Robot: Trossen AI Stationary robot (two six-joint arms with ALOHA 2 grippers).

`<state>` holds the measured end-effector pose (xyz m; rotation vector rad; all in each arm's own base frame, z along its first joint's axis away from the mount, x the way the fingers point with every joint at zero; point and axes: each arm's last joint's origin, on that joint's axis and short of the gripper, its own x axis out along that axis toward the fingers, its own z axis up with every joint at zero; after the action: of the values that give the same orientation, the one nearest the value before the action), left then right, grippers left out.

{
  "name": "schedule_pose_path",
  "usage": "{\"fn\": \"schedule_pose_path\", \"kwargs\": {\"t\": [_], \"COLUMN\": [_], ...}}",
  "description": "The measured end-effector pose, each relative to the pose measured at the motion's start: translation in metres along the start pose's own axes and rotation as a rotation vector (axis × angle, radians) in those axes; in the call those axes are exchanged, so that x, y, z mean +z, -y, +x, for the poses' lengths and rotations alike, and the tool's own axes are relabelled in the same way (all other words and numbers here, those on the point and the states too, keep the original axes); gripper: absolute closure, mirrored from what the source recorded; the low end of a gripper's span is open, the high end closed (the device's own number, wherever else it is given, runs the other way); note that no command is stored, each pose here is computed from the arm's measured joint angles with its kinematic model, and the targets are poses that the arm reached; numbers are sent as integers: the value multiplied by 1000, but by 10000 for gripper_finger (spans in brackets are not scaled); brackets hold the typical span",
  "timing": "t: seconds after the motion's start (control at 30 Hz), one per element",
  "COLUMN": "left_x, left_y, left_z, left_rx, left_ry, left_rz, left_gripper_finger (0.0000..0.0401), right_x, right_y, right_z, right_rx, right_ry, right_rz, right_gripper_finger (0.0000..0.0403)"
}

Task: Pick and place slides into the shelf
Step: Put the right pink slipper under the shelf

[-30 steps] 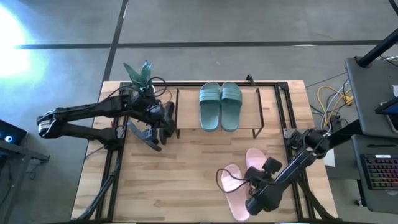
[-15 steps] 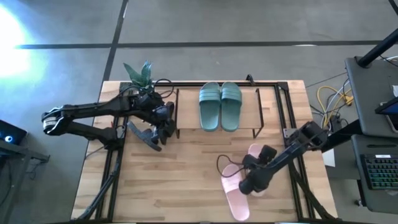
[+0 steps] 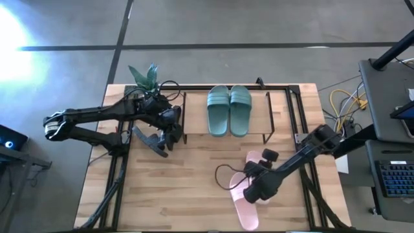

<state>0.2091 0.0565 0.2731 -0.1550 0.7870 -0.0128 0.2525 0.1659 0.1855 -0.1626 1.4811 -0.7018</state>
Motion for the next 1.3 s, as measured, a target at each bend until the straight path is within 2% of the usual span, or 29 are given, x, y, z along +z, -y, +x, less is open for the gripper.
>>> {"fn": "schedule_pose_path", "kwargs": {"t": [0.3,0.43,0.73,0.97,1.13,1.3], "left_x": [0,0,-1,-2,-2,-2], "left_y": [0,0,0,0,0,0], "left_z": [0,0,0,0,0,0], "left_rx": [0,0,-1,-2,-1,-1], "left_ry": [0,-1,-11,-11,-11,-12], "left_rz": [0,0,4,7,7,7], "left_gripper_finger": [401,401,401,401,401,401], "right_x": [26,39,54,62,62,59], "right_y": [20,34,55,54,56,57], "right_z": [21,38,60,63,68,68], "right_rx": [-117,-158,-193,-178,-185,-190], "right_ry": [48,8,-61,7,-4,-27], "right_rz": [-69,-114,-36,-62,-69,-46], "right_gripper_finger": [390,390,386,328,281,255]}}
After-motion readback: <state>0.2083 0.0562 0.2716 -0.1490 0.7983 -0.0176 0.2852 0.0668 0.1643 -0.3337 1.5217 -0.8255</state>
